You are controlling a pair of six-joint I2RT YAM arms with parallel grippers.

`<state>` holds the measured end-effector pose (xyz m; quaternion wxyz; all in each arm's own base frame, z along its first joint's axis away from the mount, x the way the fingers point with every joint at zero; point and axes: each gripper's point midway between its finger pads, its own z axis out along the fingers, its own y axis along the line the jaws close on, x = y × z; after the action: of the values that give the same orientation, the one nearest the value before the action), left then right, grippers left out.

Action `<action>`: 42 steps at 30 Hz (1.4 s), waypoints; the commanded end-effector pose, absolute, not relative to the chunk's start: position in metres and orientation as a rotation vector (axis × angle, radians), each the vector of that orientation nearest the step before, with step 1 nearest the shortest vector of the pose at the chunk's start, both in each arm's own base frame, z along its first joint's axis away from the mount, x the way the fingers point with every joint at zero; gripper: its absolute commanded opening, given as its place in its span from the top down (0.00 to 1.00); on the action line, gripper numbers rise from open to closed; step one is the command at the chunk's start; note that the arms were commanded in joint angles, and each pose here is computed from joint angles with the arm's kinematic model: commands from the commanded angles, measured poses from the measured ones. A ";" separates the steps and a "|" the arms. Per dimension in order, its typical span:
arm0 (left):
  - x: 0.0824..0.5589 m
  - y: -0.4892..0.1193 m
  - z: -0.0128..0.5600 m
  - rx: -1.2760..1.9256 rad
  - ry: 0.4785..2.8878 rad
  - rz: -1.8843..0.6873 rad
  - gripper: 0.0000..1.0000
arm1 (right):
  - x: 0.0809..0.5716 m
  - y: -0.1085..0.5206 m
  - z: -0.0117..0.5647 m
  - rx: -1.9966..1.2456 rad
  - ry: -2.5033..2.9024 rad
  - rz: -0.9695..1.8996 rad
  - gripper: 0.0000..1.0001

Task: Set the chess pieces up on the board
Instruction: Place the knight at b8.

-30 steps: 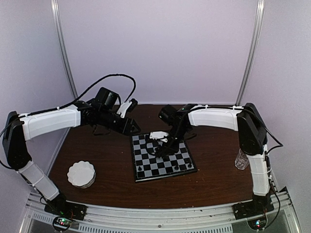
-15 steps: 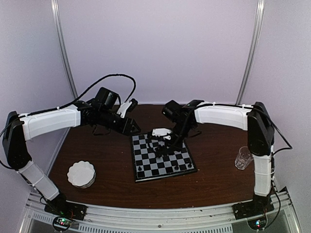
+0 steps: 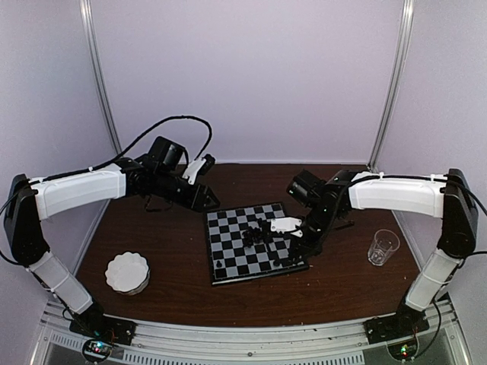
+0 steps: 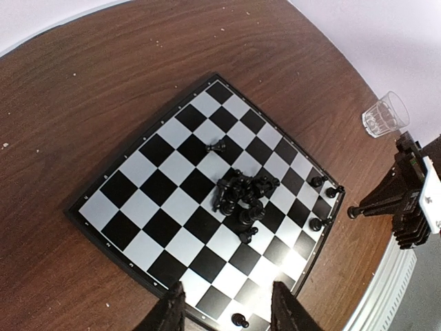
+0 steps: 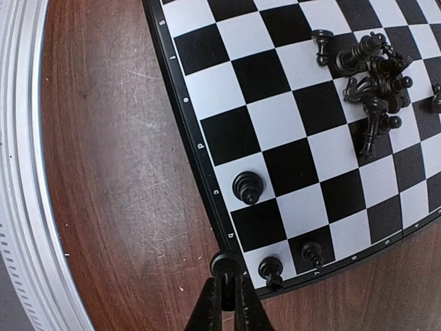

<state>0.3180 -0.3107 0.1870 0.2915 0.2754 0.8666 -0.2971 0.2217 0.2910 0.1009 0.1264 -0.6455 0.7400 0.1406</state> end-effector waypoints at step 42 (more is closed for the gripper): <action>0.324 -0.314 0.195 0.738 2.283 -0.809 0.57 | 0.251 0.296 0.069 -1.855 2.190 0.336 0.90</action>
<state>0.3183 -0.3106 0.1848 0.2884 0.2751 0.8677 -0.2970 0.2481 0.2941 0.0585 0.1170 -0.6375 0.7533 0.1113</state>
